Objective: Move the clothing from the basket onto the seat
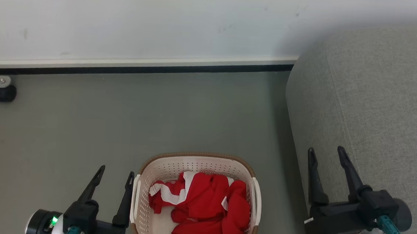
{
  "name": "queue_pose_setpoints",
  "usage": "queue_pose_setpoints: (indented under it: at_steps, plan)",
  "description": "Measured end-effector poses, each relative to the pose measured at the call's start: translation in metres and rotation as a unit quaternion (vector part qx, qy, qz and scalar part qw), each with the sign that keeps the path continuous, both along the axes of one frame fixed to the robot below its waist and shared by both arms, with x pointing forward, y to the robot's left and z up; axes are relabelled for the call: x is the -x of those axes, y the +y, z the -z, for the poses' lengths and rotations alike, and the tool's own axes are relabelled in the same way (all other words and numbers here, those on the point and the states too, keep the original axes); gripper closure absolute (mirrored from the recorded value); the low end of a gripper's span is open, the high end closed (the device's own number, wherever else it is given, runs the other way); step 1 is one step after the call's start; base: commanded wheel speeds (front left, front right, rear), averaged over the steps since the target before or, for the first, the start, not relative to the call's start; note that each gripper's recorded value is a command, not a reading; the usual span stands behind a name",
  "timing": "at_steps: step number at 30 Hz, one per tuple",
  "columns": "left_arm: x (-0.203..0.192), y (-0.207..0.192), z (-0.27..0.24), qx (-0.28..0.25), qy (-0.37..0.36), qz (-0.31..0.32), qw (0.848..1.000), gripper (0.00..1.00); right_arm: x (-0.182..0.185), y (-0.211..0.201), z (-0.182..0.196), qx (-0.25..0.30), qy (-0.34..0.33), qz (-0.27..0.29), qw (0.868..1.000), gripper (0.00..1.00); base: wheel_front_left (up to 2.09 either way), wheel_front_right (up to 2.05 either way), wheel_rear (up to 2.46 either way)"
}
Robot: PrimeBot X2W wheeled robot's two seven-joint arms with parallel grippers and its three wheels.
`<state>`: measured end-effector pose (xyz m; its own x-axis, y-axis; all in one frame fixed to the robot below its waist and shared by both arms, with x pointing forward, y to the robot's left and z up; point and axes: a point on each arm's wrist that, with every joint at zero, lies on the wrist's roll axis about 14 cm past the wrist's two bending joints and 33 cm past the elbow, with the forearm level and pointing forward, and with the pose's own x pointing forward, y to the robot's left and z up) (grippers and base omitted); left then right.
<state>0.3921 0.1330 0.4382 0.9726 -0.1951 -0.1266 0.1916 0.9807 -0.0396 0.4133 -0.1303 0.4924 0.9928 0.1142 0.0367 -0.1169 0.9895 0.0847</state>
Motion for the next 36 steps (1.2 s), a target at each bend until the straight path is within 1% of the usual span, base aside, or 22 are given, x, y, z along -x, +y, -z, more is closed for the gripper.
queue_pose_setpoints:
  at_steps: [3,7,13,17,19,20,21,22,25,36]
  plan:
    - [-0.007,-0.014,0.014,-0.008,0.017,0.026,0.999,0.0,-0.013,-0.008,-0.004,0.003,-0.011,0.012,1.0,0.0,0.0,0.0,0.0]
    - [-0.018,-0.038,0.034,-0.003,0.041,0.062,0.997,0.0,-0.026,-0.016,-0.006,0.013,-0.02,0.022,0.999,0.0,0.0,0.0,0.0]
    - [-0.028,-0.069,0.07,-0.007,0.089,0.114,0.99,0.0,-0.049,-0.029,-0.011,0.022,-0.039,0.04,0.998,0.0,0.0,0.0,0.0]
    - [-0.028,-0.089,0.096,-0.019,0.122,0.152,0.981,0.0,-0.066,-0.038,-0.015,0.025,-0.054,0.051,0.997,0.0,0.0,0.0,0.0]
    - [-0.028,-0.096,0.109,-0.023,0.14,0.166,0.976,0.0,-0.075,-0.04,-0.015,0.027,-0.059,0.055,0.996,0.0,0.0,0.0,0.0]
    - [-0.028,-0.096,0.109,-0.023,0.14,0.166,0.976,0.0,-0.075,-0.04,-0.015,0.027,-0.059,0.055,0.996,0.0,0.0,0.0,0.0]
    - [-0.027,-0.105,0.121,-0.026,0.152,0.184,0.971,0.0,-0.082,-0.043,-0.014,0.028,-0.063,0.058,0.996,0.0,0.0,0.0,0.0]
    - [-0.027,-0.105,0.121,-0.026,0.152,0.184,0.971,0.0,-0.082,-0.043,-0.014,0.028,-0.063,0.058,0.996,0.0,0.0,0.0,0.0]
    - [-0.027,-0.115,0.139,-0.029,0.174,0.205,0.963,0.0,-0.092,-0.046,-0.011,0.033,-0.066,0.061,0.995,0.0,0.0,0.0,0.0]
    - [-0.034,-0.134,0.199,-0.05,0.231,0.25,0.939,0.0,-0.122,-0.049,0.013,0.056,-0.069,0.061,0.994,0.0,0.0,0.0,0.0]
